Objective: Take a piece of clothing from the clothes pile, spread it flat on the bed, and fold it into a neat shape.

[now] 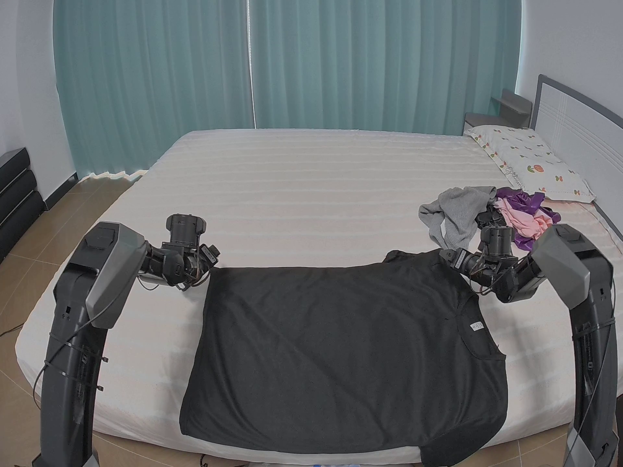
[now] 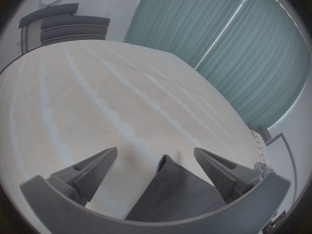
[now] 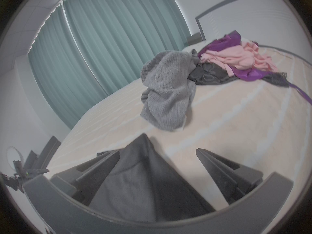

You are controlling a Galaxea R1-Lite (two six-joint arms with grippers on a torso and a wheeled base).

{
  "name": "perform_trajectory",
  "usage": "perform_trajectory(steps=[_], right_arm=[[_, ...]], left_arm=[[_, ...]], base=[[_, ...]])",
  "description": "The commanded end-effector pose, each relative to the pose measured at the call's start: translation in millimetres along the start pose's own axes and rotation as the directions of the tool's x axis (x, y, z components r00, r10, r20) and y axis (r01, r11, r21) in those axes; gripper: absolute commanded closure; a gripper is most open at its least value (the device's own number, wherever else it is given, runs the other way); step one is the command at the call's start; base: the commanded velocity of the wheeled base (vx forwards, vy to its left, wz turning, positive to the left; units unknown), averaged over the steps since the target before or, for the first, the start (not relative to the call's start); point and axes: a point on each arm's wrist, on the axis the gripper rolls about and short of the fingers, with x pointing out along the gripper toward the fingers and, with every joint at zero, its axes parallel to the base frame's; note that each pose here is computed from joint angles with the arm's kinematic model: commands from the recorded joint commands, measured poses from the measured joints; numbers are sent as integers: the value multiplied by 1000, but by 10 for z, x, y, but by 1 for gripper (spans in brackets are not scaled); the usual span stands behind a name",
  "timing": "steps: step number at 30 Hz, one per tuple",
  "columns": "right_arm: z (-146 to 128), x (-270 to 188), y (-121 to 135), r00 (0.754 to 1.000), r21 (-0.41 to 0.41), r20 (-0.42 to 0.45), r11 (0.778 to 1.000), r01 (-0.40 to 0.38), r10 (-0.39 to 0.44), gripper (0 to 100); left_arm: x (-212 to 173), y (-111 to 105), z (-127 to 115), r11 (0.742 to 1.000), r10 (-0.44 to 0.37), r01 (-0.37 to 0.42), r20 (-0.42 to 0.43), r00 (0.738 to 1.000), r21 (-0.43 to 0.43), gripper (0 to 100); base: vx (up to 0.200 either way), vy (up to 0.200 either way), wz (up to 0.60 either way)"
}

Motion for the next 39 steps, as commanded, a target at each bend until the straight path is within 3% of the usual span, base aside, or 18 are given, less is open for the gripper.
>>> perform_trajectory(steps=[1, 7, 13, 16, 21, 24, 34, 39], right_arm=[[339, -855, 21, 991, 105, -76, 989, -106, 114, 0], [0, -1507, -149, 972, 166, -179, 978, -125, 154, 0], [-296, -1855, -295, 967, 201, -180, 969, -144, 181, 0], [-546, -2110, -384, 966, 231, -190, 964, -131, 177, 0], [-673, -2258, -437, 958, 328, -196, 935, -137, 210, 0], [-727, -2332, -457, 953, 345, -217, 930, -130, 214, 0], [-879, -2354, -515, 921, 381, -303, 917, -119, 246, 0], [-879, -2357, -514, 920, 384, -303, 916, -120, 247, 0]], left_arm=[[-682, 99, 268, 997, -24, 19, -73, 997, -70, 0], [-1443, 371, 120, 994, -73, 49, -266, 961, -97, 0], [-1835, 599, -77, 995, -66, 39, -318, 946, -91, 0], [-2033, 764, -310, 996, -43, 14, -367, 929, -83, 0], [-2128, 934, -547, 992, -87, 36, -426, 901, -125, 0], [-2143, 994, -616, 985, -131, 67, -443, 887, -156, 0], [-2160, 1185, -797, 986, -127, 61, -456, 881, -158, 0], [-2178, 1210, -816, 985, -134, 68, -452, 882, -158, 0]], base=[[0, 0, 0], [0, 0, 0], [0, 0, 0], [0, 0, 0], [0, 0, 0], [0, 0, 0], [-160, 0, 0], [-160, 0, 0]])
